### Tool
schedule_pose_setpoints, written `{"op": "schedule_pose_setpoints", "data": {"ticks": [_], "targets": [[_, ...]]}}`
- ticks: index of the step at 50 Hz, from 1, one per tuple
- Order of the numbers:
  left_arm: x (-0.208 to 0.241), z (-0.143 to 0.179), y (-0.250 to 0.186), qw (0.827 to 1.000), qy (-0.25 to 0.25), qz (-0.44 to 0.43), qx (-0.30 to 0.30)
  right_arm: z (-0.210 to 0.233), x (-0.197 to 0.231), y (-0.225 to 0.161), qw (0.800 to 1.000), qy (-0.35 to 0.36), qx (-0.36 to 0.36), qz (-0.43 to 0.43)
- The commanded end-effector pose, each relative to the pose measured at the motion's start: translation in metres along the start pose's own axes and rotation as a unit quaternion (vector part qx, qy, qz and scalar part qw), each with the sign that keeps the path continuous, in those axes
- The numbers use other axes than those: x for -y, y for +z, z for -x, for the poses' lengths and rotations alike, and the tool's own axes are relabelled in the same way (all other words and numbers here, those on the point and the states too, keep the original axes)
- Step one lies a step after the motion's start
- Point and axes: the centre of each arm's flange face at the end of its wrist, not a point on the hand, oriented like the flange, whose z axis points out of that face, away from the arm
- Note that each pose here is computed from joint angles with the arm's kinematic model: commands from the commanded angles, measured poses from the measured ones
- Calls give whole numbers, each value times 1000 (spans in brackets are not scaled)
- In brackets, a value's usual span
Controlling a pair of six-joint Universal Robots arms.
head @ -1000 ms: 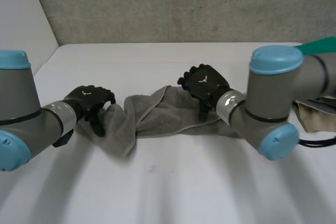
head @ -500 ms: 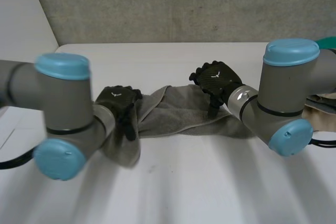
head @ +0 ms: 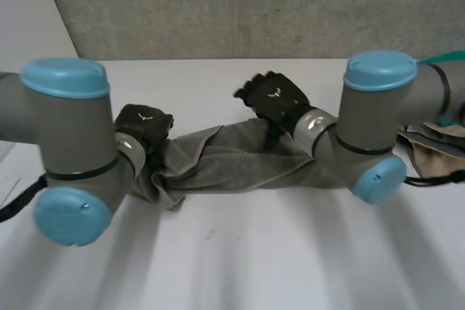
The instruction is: Fold the laundry.
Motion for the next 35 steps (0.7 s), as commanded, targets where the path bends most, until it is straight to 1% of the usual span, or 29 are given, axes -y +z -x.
{"op": "schedule_pose_setpoints", "data": {"ticks": [1, 4, 7, 11, 14, 15, 17, 18, 19, 21, 22, 24, 25, 26, 27, 28, 30, 31, 33, 35], "targets": [[18, 3, -48, 997, 60, -26, -39, 24, 8, 26, 996, 23, 76, -45], [23, 4, -63, 996, 63, -44, -50, 41, 0, 31, 992, 30, 118, -36], [24, 5, -69, 995, 63, -51, -53, 58, -12, 37, 988, 35, 150, -24], [20, 10, -66, 996, 63, -46, -49, 68, -23, 48, 988, 29, 152, -26], [20, 21, -58, 996, 63, -45, -34, 56, -20, 60, 993, 20, 112, -44], [23, 29, -51, 996, 67, -54, -23, 43, -9, 65, 995, 11, 78, -64], [29, 36, -45, 995, 72, -70, -15, 25, 5, 68, 996, 5, 35, -86], [39, 44, -38, 992, 81, -97, -3, 6, 24, 69, 993, 7, -11, -116], [46, 49, -36, 990, 85, -113, 3, -5, 37, 68, 990, 11, -39, -135], [62, 60, -33, 984, 91, -153, 21, -26, 63, 64, 980, 17, -90, -177], [82, 73, -30, 975, 95, -197, 42, -48, 89, 57, 964, 26, -146, -219], [105, 86, -31, 961, 97, -249, 68, -69, 115, 44, 946, 35, -192, -258], [117, 93, -33, 953, 96, -276, 82, -79, 125, 38, 938, 39, -211, -272], [139, 105, -37, 936, 91, -322, 105, -92, 144, 25, 925, 41, -235, -297], [150, 110, -40, 928, 87, -344, 114, -97, 151, 19, 920, 39, -240, -307], [168, 121, -44, 913, 71, -382, 127, -103, 164, 7, 914, 37, -245, -321], [180, 127, -45, 902, 51, -408, 131, -103, 169, -4, 916, 36, -240, -320], [187, 130, -43, 899, 28, -419, 125, -100, 168, -10, 921, 33, -229, -314], [187, 132, -39, 903, 6, -415, 115, -95, 168, -17, 926, 29, -214, -310], [176, 126, -30, 921, -23, -380, 84, -86, 154, -20, 938, 28, -185, -292]]}}
